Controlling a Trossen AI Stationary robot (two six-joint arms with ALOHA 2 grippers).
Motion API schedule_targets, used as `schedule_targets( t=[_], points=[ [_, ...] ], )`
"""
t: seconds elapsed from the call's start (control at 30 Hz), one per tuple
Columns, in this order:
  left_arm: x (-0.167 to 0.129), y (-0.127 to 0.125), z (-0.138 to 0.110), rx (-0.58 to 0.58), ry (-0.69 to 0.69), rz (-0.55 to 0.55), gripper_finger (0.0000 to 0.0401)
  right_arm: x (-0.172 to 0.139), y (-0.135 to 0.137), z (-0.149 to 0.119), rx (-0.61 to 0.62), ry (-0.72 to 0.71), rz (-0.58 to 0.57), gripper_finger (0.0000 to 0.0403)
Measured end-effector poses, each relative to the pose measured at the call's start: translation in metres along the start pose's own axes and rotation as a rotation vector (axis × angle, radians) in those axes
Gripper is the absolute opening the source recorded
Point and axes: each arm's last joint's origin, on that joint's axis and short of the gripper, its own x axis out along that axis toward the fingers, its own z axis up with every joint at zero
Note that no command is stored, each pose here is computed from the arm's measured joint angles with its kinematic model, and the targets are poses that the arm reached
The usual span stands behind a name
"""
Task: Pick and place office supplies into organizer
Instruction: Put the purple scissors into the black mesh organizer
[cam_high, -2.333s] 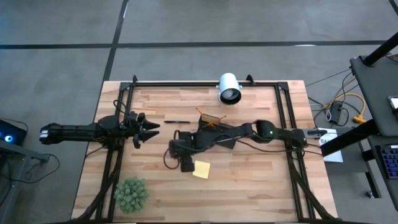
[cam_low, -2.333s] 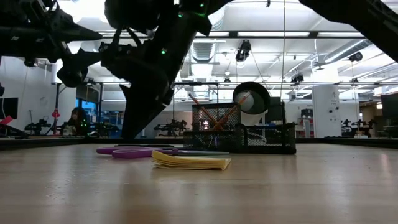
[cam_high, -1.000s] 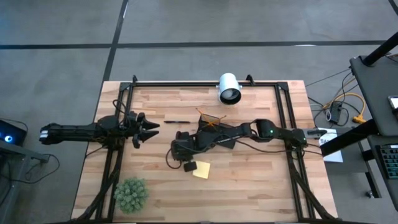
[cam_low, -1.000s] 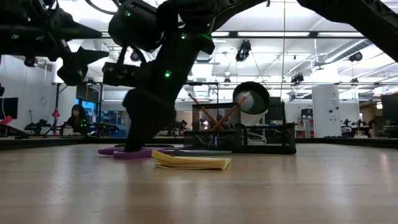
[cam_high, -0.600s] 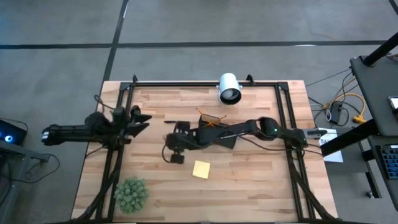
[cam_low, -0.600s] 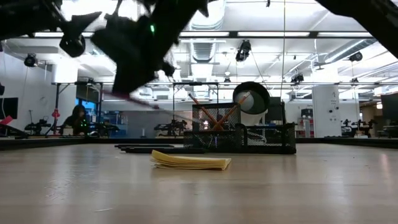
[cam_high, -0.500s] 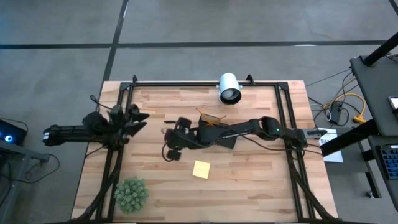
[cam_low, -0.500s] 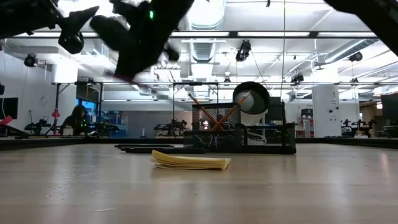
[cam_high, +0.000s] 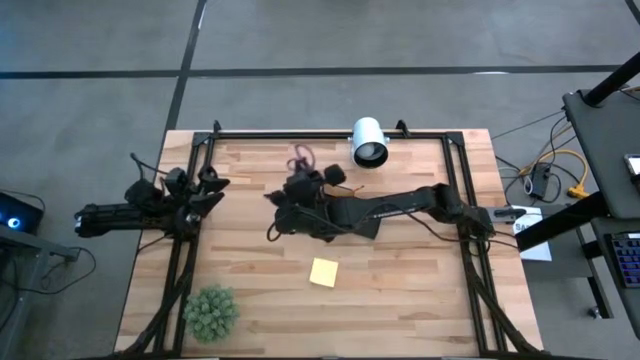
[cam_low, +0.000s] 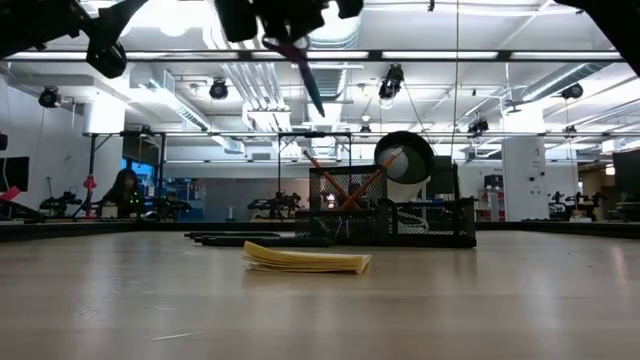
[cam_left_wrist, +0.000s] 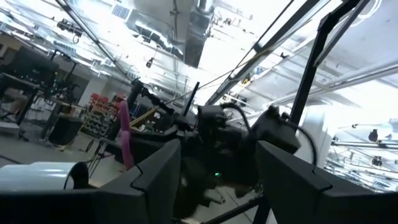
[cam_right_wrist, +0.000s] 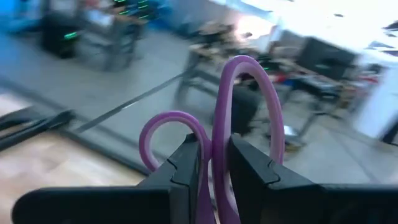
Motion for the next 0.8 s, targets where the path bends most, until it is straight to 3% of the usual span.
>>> schedule_targets(
  t=[0.2,0.43,0.6,0.8],
  points=[
    [-0.002,-0.001,0.002,-0.001,-0.015,-0.007,0.0195,0.006,0.002,-0.027,0.027,-0.041,-0.124,0.0056],
    [-0.001,0.000,0.001,-0.001,-0.008,-0.004,0.0195,0.023,-0.001,-0.067,0.007,-0.034,-0.163,0.0056],
    [0.000,0.000,-0.001,-0.001,0.002,0.001,0.0195,0.034,-0.004,-0.083,-0.031,-0.023,-0.185,0.0056],
    [0.000,0.000,-0.001,-0.001,0.005,0.001,0.0195,0.042,-0.006,-0.094,0.011,-0.022,-0.199,0.0056]
  ],
)
